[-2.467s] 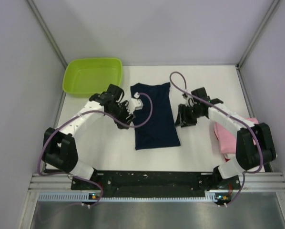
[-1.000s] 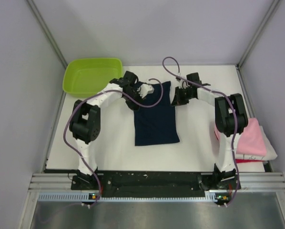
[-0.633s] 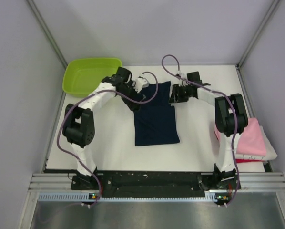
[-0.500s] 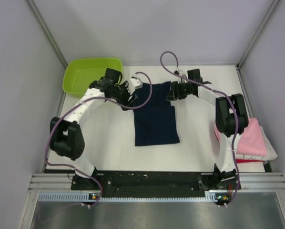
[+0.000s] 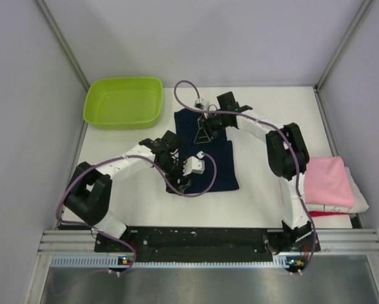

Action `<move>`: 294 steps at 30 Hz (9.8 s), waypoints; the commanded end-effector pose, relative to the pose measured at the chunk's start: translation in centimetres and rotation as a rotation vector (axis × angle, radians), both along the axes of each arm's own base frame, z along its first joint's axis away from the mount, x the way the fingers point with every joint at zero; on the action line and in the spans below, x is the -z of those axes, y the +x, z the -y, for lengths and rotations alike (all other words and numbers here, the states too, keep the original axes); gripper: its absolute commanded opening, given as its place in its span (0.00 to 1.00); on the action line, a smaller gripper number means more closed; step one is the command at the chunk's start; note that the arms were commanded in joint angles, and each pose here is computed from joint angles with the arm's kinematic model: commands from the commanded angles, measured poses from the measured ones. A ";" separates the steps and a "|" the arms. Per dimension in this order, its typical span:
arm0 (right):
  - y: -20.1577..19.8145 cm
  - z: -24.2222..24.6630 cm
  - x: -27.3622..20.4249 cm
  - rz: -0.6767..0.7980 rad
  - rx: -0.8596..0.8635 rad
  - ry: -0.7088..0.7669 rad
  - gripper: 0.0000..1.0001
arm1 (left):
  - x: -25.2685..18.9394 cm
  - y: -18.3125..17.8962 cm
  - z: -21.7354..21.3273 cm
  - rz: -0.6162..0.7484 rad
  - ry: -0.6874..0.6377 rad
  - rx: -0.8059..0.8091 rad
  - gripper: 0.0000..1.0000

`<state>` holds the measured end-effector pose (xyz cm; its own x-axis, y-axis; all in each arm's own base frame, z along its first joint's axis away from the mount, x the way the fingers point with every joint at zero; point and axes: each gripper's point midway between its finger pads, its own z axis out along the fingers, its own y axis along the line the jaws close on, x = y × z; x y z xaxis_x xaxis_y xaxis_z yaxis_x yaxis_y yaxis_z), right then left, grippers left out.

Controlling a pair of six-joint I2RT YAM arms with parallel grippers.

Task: Fold and stack the t-shirts
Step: Fold the folded rectangular tshirt in 1/3 of the way, then grab one side of the 2/3 rectangular tshirt with both arms, then fold the long partially folded tshirt into a neat square, then put the neatly folded tshirt into the corner of the board with the right arm

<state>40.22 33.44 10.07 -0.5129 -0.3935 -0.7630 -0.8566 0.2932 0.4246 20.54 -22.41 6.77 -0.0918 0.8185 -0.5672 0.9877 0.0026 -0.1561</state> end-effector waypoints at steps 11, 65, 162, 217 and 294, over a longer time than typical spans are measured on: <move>-0.8 0.2 4.8 -0.039 -0.070 -0.123 0.36 | 5.0 1.4 0.4 0.124 0.097 0.047 0.82; 0.8 11.8 4.3 -0.244 0.592 -0.129 0.46 | -1.3 18.1 0.0 0.048 -0.017 -0.683 0.59; -27.6 15.3 0.2 0.628 -0.660 -0.545 0.00 | -1.6 -7.1 -5.9 -0.018 0.110 -0.021 0.00; 4.9 22.1 2.3 0.103 0.683 -0.805 0.38 | -8.2 27.3 -2.5 0.335 0.080 -0.767 0.59; -9.3 19.4 1.0 -0.284 0.649 -0.314 0.00 | -6.2 14.1 -5.1 0.121 0.011 -0.634 0.99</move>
